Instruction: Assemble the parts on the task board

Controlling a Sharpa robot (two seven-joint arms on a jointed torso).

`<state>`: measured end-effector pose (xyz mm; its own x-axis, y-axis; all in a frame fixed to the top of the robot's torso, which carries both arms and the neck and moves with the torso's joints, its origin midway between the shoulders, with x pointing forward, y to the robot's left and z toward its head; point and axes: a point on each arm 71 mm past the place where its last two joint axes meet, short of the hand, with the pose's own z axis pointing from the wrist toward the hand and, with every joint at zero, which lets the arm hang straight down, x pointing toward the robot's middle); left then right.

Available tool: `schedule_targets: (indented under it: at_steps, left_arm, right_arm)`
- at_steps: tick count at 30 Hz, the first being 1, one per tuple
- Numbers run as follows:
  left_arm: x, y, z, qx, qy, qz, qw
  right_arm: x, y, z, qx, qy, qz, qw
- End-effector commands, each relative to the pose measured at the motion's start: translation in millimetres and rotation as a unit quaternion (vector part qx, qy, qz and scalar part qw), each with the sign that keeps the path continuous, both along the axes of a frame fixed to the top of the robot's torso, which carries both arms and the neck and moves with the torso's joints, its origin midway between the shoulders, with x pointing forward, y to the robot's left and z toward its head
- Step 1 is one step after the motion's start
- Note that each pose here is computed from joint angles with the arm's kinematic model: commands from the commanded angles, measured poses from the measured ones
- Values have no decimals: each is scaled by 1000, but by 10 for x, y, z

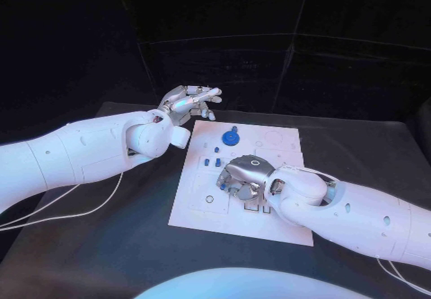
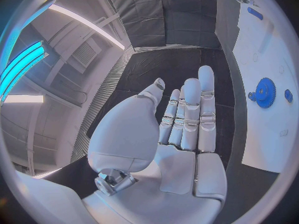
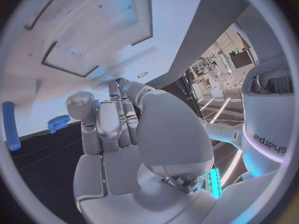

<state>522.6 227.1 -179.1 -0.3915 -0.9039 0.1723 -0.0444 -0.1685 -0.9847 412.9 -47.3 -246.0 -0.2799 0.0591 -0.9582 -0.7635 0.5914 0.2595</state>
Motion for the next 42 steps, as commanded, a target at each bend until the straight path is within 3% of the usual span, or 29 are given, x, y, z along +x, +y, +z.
schedule_targets:
  at_steps: [1,17,25,35,42]
  left_arm:
    - [1,-9,13,-3,-3,-4,1000]
    - [2,1,11,-2,-1,-4,1000]
    - [0,26,8,-1,-1,-2,1000]
    - [-5,43,7,-1,0,-1,1000]
    - [-6,43,6,-1,0,-1,1000]
  right_arm:
    - [8,-7,-10,-9,-4,-1,1000]
    - [-3,-75,96,58,-22,-11,998]
    - [-66,-370,207,75,-19,-36,996]
    - [230,-914,499,20,-21,-118,993]
    - [340,-1079,536,-15,-22,-144,989]
